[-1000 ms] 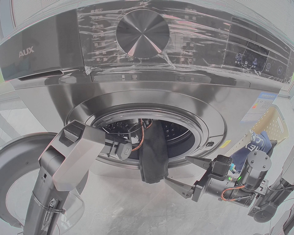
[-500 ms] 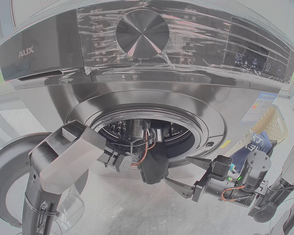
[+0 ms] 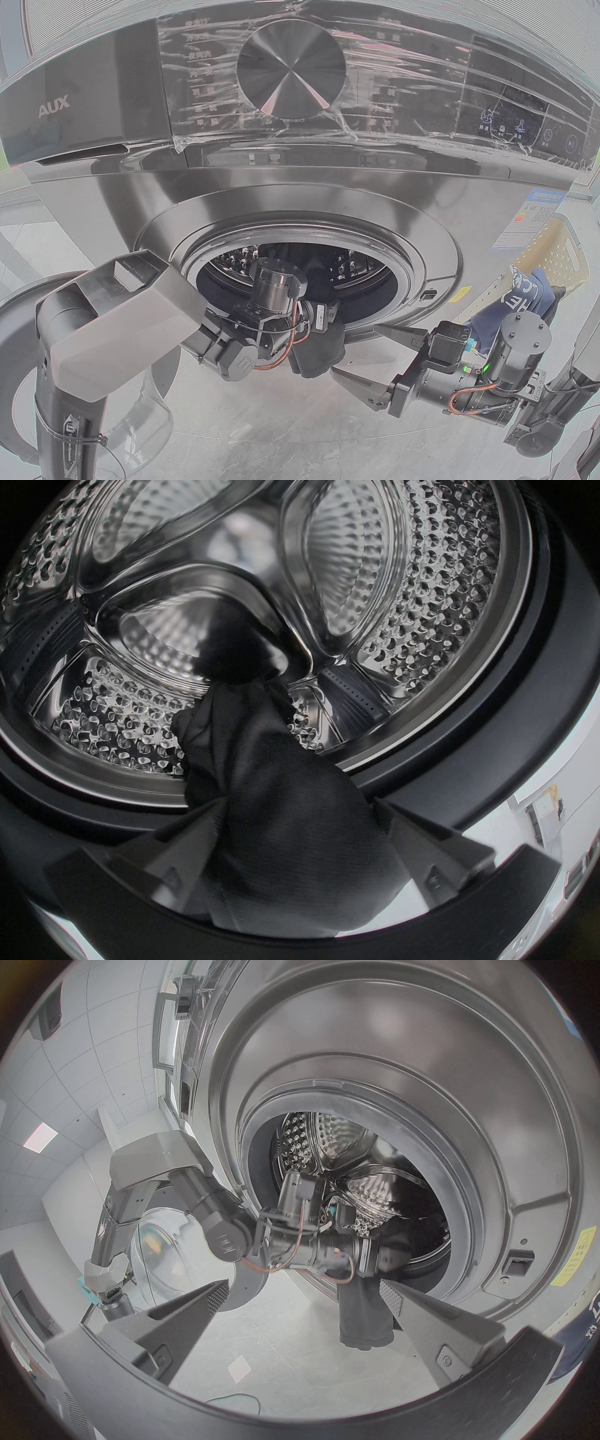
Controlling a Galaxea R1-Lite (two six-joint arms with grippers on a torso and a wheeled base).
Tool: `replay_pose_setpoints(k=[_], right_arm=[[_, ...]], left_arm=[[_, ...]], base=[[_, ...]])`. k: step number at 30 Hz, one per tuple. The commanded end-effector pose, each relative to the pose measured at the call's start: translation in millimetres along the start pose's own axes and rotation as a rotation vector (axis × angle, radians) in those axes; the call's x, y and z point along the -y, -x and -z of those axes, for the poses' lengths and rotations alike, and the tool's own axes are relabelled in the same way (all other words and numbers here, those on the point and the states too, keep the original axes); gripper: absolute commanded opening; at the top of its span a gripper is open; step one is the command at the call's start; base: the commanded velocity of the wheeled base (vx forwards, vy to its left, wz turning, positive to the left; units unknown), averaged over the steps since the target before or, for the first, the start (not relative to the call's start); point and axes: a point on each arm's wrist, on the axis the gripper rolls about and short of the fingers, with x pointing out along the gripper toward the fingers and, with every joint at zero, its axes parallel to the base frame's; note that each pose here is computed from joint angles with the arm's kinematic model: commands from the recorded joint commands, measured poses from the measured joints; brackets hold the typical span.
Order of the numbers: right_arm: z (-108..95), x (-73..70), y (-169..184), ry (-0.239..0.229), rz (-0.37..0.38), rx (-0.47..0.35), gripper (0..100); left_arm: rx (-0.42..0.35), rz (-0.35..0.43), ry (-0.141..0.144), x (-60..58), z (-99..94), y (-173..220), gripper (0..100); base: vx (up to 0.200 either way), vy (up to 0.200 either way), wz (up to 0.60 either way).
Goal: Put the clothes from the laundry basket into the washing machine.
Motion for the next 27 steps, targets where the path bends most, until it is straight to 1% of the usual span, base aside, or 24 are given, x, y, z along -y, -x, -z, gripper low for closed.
replay_pose_setpoints(k=[1, 5, 7, 9, 11, 12, 13, 14, 15, 16, 17, 18, 19, 21, 27], right_arm=[[0.2, -0.4, -0.4, -0.001, -0.002, -0.001, 100], [0.2, 0.0, -0.4, -0.001, 0.000, 0.000, 100], [-0.1, 0.0, -0.6, -0.001, -0.001, 0.001, 100], [-0.1, -0.4, -0.7, -0.001, -0.002, 0.001, 100], [0.3, 0.1, -0.8, -0.001, 0.000, 0.000, 100], [0.3, 0.1, -0.8, -0.001, 0.000, 0.000, 100], [0.3, 0.1, -0.8, -0.001, -0.002, -0.001, 100], [0.7, 0.1, -1.0, -0.001, -0.002, -0.002, 100], [0.7, 0.1, -1.0, -0.001, -0.002, -0.002, 100], [0.7, 0.1, -1.0, -0.001, -0.002, -0.002, 100], [0.7, 0.1, -1.0, -0.001, -0.002, -0.002, 100], [1.8, 0.3, -1.6, -0.002, 0.000, -0.007, 100], [3.0, 0.5, -2.1, -0.002, 0.001, -0.011, 100], [3.7, 0.2, -2.5, -0.004, -0.001, -0.013, 100], [3.6, 0.6, -2.5, -0.004, 0.001, -0.013, 100]], left_arm=[[-0.013, -0.002, 0.001, -1.4, 9.7, -11.2, 0], [0.011, 0.002, 0.006, -0.8, 12.0, -18.3, 0], [0.043, 0.000, 0.019, -2.8, 8.3, -25.8, 0], [0.089, -0.005, 0.033, -4.8, -1.4, -31.8, 0], [0.157, -0.016, 0.052, -9.0, -16.8, -38.9, 0], [0.157, -0.016, 0.052, -9.0, -16.8, -38.9, 0], [0.225, -0.027, 0.082, -13.7, -33.2, -44.2, 0], [0.261, -0.037, 0.099, -17.7, -41.3, -47.1, 0], [0.292, -0.046, 0.110, -20.7, -46.8, -49.5, 0], [0.345, -0.054, 0.126, -24.2, -54.9, -52.7, 0], [0.345, -0.054, 0.126, -24.2, -54.9, -52.7, 0], [0.435, -0.073, 0.144, -30.7, -65.8, -59.0, 0], [0.456, -0.079, 0.149, -32.8, -68.4, -60.6, 0], [0.482, -0.086, 0.154, -35.5, -72.4, -62.1, 0], [0.493, -0.086, 0.154, -36.1, -74.1, -61.3, 0]], base=[[0.000, 0.000, 0.00], [0.000, 0.000, 0.00], [0.000, 0.000, 0.00], [0.000, 0.000, 0.00], [0.000, 0.000, 0.00], [0.000, 0.000, 0.00], [0.000, 0.000, 0.00], [0.000, 0.000, 0.00], [0.000, 0.000, 0.00], [0.000, 0.000, 0.00], [0.000, 0.000, 0.00], [0.000, 0.000, 0.00], [0.000, 0.000, 0.00], [0.000, 0.000, 0.00], [0.000, 0.000, 0.00]])
